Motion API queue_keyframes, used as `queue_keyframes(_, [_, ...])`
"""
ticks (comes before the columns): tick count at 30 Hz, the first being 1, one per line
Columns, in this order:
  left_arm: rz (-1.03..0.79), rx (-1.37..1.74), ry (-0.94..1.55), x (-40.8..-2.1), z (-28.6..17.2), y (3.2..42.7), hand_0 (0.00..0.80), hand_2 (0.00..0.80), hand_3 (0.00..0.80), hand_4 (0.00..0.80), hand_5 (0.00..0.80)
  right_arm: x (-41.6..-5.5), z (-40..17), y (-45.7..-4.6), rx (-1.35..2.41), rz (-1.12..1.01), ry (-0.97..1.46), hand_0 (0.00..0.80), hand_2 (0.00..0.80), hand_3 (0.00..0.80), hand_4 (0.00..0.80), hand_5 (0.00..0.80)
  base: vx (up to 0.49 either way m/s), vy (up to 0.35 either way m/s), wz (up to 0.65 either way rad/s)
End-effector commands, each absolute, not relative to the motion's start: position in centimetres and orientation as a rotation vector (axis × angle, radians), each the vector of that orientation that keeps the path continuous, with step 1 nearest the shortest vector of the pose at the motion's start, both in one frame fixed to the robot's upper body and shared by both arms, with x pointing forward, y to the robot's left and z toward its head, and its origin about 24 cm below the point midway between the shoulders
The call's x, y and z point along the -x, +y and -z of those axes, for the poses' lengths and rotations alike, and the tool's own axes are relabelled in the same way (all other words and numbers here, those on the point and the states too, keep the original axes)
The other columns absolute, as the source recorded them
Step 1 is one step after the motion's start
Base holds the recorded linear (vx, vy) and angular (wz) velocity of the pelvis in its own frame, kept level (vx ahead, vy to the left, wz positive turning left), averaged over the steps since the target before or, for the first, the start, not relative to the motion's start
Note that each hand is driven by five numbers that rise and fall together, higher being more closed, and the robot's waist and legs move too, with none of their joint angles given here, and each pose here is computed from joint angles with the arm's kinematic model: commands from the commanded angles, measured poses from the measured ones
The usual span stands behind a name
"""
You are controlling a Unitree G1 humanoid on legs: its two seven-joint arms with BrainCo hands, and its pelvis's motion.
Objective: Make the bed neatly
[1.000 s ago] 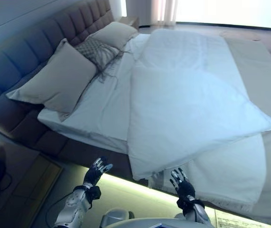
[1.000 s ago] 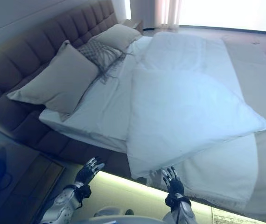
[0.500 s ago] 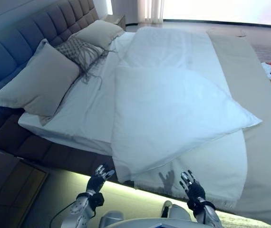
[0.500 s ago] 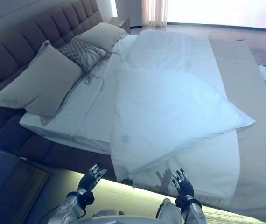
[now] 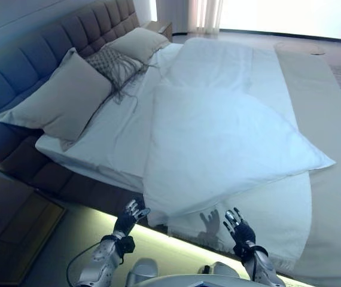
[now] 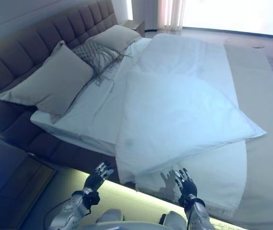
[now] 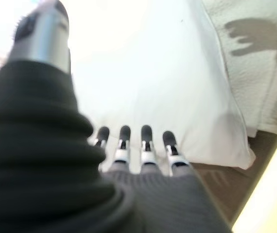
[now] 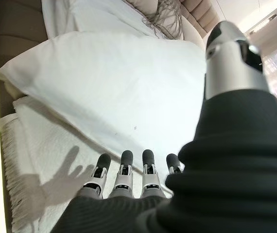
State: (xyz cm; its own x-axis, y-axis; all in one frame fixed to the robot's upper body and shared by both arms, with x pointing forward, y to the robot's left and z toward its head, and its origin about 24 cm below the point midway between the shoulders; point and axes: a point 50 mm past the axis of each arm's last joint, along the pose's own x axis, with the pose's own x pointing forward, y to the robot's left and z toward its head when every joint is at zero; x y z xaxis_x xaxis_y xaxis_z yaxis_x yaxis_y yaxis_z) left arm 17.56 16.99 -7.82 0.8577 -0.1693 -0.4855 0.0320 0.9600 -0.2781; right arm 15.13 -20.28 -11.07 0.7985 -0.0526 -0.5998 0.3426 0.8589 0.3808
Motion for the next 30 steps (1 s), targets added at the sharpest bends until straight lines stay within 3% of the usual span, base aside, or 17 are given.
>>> queue_keyframes(1, [0.062,0.297,0.437,-18.2,6.6,18.0,0.000,0.000,0.000,0.000,0.000,-16.8,9.3,-18.8,-0.494,0.136,0.541,0.000,0.000,0.000,0.000,0.000,0.323,0.194,-0.10])
queue_keyframes(12, [0.079,0.304,0.502,-16.2,7.3,18.7,0.000,0.000,0.000,0.000,0.000,-14.3,9.9,-19.0,-0.473,0.113,0.604,0.000,0.000,0.000,0.000,0.000,0.305,0.222,-0.20])
queue_keyframes(23, [0.152,0.191,0.493,-15.9,6.8,19.2,0.000,0.000,0.000,0.000,0.000,-13.5,10.0,-15.7,-0.527,0.140,0.585,0.000,0.000,0.000,0.000,0.000,0.308,0.244,0.16])
queue_keyframes(30, [0.074,0.208,0.457,-18.4,6.2,19.7,0.000,0.000,0.000,0.000,0.000,-14.0,11.0,-17.3,-0.532,0.194,0.592,0.000,0.000,0.000,0.000,0.000,0.159,-0.077,-0.06])
